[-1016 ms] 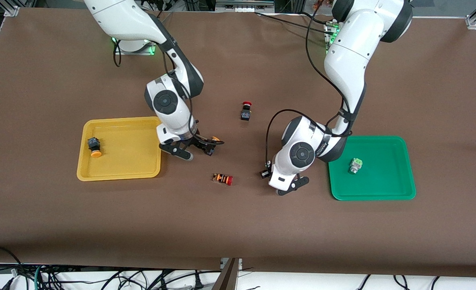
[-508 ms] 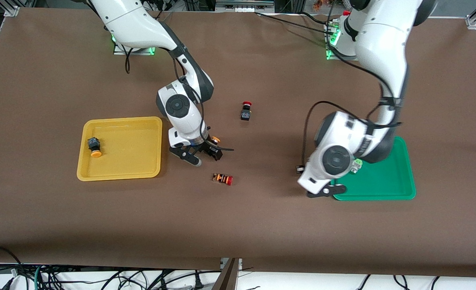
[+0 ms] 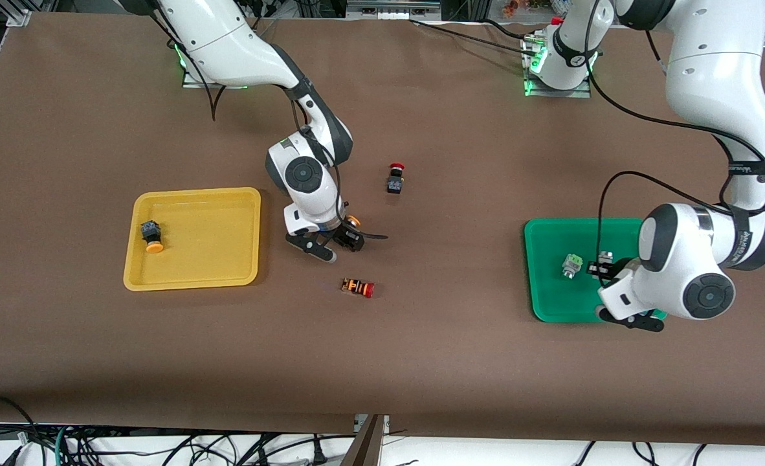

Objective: Place green and yellow buttons in trays
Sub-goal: 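Grasp the second yellow button while the left gripper grasps the orange button, then place the orange button in the green tray while the right gripper carries yellow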

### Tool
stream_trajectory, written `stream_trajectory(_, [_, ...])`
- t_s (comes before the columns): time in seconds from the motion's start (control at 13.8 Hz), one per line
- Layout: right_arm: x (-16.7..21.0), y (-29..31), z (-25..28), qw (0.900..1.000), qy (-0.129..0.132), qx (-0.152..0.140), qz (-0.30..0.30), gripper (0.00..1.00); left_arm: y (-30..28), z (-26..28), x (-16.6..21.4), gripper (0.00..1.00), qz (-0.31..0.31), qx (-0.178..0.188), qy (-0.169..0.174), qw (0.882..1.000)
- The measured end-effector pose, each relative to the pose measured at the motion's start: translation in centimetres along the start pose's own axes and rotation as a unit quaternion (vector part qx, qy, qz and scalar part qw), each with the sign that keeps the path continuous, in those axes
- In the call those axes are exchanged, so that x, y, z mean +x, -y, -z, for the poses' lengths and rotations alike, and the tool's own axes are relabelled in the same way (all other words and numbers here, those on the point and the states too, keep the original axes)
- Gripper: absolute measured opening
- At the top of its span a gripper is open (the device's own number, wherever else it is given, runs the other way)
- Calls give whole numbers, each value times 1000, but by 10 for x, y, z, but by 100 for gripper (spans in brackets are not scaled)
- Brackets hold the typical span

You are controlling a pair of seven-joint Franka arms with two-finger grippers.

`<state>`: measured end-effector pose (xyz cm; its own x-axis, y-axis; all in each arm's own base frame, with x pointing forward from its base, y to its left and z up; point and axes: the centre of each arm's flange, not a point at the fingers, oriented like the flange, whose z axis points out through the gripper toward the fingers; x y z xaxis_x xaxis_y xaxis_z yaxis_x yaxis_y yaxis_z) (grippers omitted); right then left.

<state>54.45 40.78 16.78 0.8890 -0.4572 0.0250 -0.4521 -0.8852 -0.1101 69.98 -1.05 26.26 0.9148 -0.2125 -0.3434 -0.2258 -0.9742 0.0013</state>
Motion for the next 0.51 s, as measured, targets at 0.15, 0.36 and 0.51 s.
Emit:
stream_trajectory(0.15, [-5, 4, -1, 1000, -1, 2, 5, 56, 6, -27, 4, 42, -38, 12, -20, 999])
stream_trajectory(0.36, [-6, 5, 0, 1000, -2, 3, 6, 46, 8, -62, 5, 49, -79, 17, -42, 996])
stream_trajectory(0.51, [-6, 4, 1, 1000, -3, 2, 9, 46, 7, -64, 4, 67, -86, 17, -45, 995])
